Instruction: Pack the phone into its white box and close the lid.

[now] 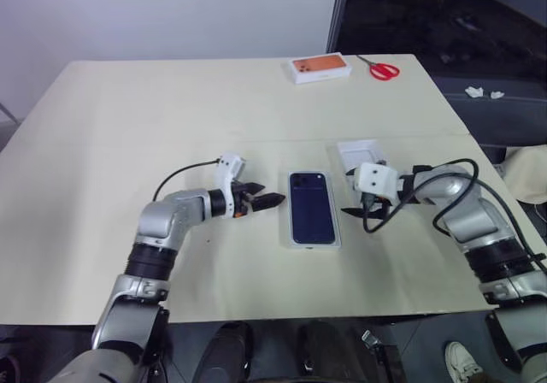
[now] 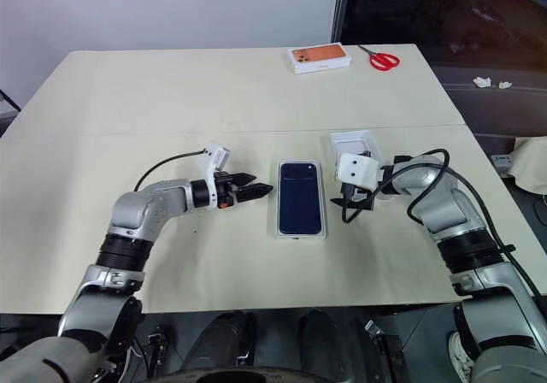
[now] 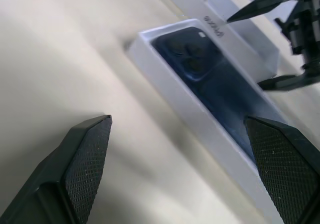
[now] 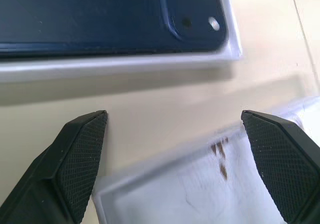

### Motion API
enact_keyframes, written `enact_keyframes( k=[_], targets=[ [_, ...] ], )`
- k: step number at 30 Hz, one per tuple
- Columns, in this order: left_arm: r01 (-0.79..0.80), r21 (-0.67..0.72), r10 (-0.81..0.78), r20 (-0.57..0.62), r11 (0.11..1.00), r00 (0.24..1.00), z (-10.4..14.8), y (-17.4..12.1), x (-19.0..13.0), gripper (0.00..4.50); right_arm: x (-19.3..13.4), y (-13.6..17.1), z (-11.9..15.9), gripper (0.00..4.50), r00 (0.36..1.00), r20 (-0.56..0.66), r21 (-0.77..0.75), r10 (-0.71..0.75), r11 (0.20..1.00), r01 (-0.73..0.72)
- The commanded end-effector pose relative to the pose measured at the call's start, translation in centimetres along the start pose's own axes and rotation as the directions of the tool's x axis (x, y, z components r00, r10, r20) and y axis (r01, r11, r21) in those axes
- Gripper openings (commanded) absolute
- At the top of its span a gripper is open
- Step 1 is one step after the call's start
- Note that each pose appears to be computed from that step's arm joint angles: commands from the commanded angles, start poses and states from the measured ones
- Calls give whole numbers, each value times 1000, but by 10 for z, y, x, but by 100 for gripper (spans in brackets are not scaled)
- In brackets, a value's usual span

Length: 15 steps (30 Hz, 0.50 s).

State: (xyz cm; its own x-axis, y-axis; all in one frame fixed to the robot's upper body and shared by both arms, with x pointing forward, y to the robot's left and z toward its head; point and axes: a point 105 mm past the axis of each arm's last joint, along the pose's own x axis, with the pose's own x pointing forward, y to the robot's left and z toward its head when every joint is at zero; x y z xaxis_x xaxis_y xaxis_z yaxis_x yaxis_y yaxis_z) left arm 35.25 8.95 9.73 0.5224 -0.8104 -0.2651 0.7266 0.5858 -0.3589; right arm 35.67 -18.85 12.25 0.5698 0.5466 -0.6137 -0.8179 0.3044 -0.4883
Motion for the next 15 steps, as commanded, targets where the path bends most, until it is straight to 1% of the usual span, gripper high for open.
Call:
enact_keyframes(
  k=[1, 3, 5, 8, 10, 11, 13, 15],
  targets=[
    [-27, 89, 20, 83, 996, 996, 17, 6, -23, 447, -22, -29, 18, 450, 992, 69, 224, -109, 970, 91],
    [-29, 119, 17, 102, 993, 995, 20, 5, -29, 447, -24, -31, 20, 450, 989, 77, 336, -125, 937, 92],
    [-34, 176, 11, 132, 984, 991, 25, 7, -44, 447, -23, -27, 19, 450, 992, 28, 454, -126, 886, 99],
    [-67, 265, 22, 169, 962, 985, 30, 12, -65, 447, -22, -24, 26, 450, 990, -11, 605, -139, 787, 117],
    [-59, 312, -2, 192, 948, 981, 33, 9, -75, 447, -21, -21, 30, 450, 991, -28, 685, -129, 720, 113],
    [-53, 335, -13, 190, 941, 982, 34, 8, -79, 447, -19, -18, 31, 450, 992, -38, 714, -117, 691, 109],
    [-62, 434, -4, 149, 899, 989, 27, 10, -89, 447, -15, -5, 33, 450, 996, -64, 720, -69, 688, 94],
    [-48, 467, -11, 122, 883, 992, 21, 11, -99, 447, -14, 0, 28, 450, 992, -114, 732, -52, 671, 120]
  ],
)
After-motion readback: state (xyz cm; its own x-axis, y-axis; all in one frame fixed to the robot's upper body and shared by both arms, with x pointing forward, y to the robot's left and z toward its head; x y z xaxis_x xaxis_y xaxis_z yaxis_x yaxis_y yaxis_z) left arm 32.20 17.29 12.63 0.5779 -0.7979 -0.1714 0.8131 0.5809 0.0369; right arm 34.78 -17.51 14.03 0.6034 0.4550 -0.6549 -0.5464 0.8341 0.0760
